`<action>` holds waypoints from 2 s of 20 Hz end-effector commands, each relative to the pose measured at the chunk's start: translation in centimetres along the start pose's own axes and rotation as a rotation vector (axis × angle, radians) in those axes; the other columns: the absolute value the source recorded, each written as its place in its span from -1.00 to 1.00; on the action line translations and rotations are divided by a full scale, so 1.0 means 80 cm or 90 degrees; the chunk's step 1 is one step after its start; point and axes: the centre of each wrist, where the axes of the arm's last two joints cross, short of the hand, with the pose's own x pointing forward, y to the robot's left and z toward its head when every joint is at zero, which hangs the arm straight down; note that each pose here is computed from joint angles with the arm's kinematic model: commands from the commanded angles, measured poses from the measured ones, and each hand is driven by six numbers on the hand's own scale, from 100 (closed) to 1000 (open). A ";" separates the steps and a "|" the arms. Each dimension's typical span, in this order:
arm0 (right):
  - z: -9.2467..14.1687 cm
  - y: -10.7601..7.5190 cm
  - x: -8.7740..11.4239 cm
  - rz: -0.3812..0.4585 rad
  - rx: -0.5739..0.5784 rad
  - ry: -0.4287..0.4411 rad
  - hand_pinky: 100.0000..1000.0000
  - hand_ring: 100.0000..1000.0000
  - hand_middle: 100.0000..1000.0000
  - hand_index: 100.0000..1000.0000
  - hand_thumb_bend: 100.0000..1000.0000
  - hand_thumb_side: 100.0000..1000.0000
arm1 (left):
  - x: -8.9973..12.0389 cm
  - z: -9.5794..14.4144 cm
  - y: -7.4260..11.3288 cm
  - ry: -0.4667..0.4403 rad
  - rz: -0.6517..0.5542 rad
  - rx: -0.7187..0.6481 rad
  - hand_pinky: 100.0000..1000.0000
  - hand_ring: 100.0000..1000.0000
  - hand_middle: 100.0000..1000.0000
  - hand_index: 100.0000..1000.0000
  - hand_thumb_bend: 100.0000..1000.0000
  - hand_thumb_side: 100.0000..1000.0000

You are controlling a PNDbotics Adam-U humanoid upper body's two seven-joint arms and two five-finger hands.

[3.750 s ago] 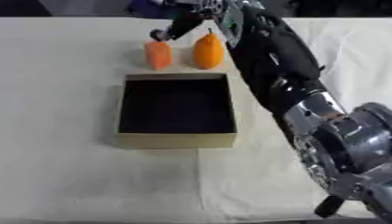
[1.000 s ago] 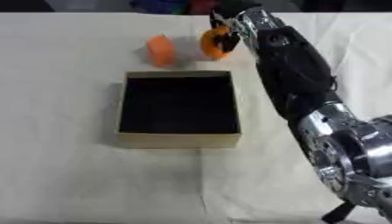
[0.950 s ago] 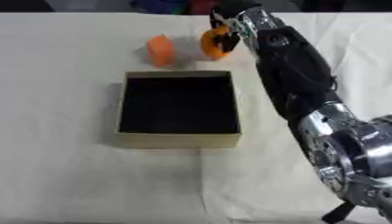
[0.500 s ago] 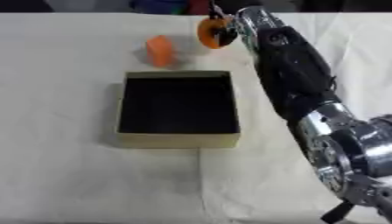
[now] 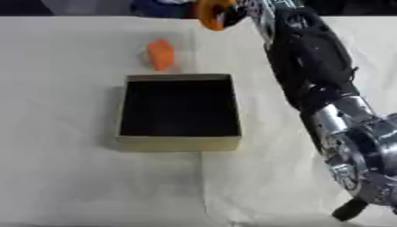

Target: Pick up objects on the table and place them in the box.

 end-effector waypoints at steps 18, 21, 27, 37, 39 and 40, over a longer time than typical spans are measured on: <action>0.058 -0.089 0.011 0.015 -0.030 -0.256 0.18 0.17 -0.04 -0.11 -1.00 -1.00 | 0.007 -0.011 0.007 -0.028 -0.014 -0.001 0.48 0.05 0.19 0.69 -1.00 0.68; 0.059 -0.084 0.022 0.006 -0.008 -0.284 0.18 0.16 -0.04 -0.11 -1.00 -1.00 | 0.007 -0.011 0.007 -0.028 -0.013 -0.001 0.48 0.06 0.19 0.69 -1.00 0.68; 0.063 -0.071 0.039 -0.008 0.032 -0.330 0.19 0.18 -0.05 -0.11 -1.00 -0.99 | 0.007 -0.012 0.007 -0.031 -0.012 -0.001 0.48 0.06 0.19 0.69 -1.00 0.68; 0.055 -0.027 0.062 -0.022 0.110 -0.378 0.20 0.17 -0.04 -0.10 -1.00 -0.94 | 0.007 -0.011 0.005 -0.028 -0.009 -0.003 0.48 0.05 0.19 0.69 -1.00 0.68; 0.054 -0.024 0.062 -0.022 0.115 -0.380 0.20 0.17 -0.04 -0.10 -1.00 -0.94 | 0.007 -0.011 0.005 -0.028 -0.009 -0.003 0.48 0.05 0.19 0.69 -1.00 0.68; 0.054 -0.021 0.063 -0.024 0.120 -0.382 0.20 0.17 -0.04 -0.10 -1.00 -0.91 | 0.007 -0.011 0.005 -0.028 -0.009 -0.002 0.48 0.05 0.19 0.69 -1.00 0.68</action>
